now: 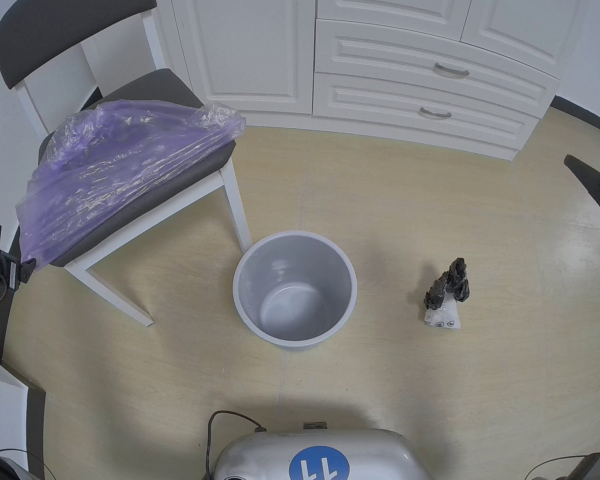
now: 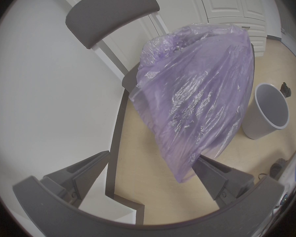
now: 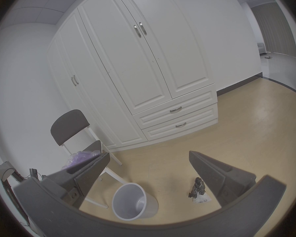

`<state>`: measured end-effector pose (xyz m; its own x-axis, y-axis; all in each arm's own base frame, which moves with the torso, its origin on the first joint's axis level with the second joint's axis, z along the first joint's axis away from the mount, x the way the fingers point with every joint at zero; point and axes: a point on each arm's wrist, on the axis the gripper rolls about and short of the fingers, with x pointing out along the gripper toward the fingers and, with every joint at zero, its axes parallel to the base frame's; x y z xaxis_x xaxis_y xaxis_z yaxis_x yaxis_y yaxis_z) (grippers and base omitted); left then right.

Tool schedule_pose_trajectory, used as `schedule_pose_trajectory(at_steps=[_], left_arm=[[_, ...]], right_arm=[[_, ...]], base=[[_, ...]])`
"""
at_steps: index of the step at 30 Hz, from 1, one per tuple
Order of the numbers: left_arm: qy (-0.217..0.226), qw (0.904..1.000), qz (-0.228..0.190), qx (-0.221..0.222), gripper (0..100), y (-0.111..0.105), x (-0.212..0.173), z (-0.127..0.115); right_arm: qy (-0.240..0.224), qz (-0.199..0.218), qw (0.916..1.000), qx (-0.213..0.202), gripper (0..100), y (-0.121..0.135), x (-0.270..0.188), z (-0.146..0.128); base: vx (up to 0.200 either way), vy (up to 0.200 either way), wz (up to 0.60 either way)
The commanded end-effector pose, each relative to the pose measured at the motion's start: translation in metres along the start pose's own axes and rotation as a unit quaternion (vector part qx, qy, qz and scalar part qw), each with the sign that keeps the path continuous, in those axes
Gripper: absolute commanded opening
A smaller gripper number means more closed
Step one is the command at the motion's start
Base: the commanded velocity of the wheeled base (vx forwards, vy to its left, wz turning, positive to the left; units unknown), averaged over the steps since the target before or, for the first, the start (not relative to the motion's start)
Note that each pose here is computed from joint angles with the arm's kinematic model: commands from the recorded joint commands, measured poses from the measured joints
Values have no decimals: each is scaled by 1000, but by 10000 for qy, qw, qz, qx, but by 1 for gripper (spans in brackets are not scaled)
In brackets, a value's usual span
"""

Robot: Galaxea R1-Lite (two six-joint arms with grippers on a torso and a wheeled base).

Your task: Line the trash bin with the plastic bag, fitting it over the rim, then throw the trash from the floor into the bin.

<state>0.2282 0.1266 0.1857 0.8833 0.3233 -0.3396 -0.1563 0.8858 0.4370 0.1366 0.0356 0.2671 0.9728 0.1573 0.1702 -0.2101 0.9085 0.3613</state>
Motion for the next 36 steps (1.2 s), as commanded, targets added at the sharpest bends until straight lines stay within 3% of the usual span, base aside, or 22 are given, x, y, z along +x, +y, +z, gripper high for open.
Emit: schedule_pose_trajectory(at_steps=[1, 6, 11, 25, 36], left_arm=[[-147, 9998, 125, -67, 100, -6, -2, -13], [-676, 9968, 322, -296, 100, -14, -7, -22], [-1161, 9918, 254, -476, 100, -20, -12, -31], [-2120, 9728, 402, -845, 100, -29, -17, -43], [-2099, 9729, 327, -913, 100, -30, -16, -45]], right_arm=[[-94, 71, 9999, 11, 100, 1, -5, 4], [-130, 85, 9999, 15, 100, 1, -8, 5], [-135, 136, 9998, 24, 100, 2, -9, 6], [-162, 261, 9995, 37, 100, 3, -12, 8], [153, 537, 9983, 160, 100, 1, -10, -1]], base=[[0, 0, 0], [0, 0, 0], [0, 0, 0], [0, 0, 0], [0, 0, 0]])
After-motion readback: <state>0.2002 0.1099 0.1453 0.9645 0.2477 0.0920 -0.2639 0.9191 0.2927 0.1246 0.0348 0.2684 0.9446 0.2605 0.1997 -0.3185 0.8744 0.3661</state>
